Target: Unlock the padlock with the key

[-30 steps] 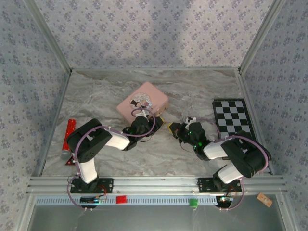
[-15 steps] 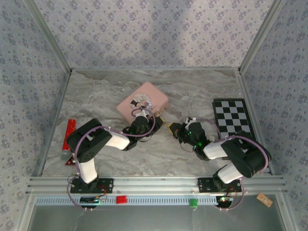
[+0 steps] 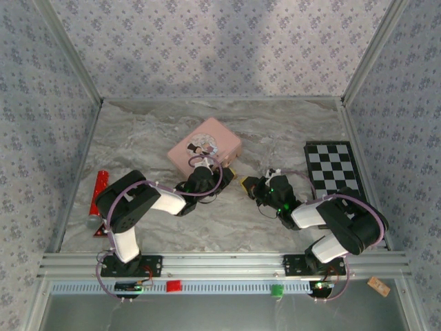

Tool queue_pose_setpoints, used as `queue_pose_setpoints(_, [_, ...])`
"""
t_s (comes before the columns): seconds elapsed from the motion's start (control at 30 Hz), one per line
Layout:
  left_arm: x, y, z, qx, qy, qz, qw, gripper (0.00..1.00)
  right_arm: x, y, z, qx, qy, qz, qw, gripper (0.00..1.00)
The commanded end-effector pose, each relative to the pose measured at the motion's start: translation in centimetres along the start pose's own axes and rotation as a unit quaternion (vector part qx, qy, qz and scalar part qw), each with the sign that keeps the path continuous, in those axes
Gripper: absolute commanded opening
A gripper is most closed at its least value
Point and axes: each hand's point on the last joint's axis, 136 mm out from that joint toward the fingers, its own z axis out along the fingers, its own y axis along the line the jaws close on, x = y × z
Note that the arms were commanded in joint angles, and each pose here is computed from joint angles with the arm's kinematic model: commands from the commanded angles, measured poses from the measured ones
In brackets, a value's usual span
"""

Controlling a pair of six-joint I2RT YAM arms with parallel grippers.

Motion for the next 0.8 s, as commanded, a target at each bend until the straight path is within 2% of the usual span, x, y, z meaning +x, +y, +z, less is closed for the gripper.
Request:
queue_pose_setpoints(0.0, [3.4,-2.39,0.05,0.038,0.076,-0.047,0.995,0.0,-0.6,0.81,0.02,-0.009,-0.012,-0.004,1.0,0.0])
queue_pose_setpoints(0.77, [3.2,-2.42,0.01,0.04,0.074,-0.048,0.995,0.0,-0.5,0.38,-0.19,0.0,-0.012,-0.004,1.0,0.0])
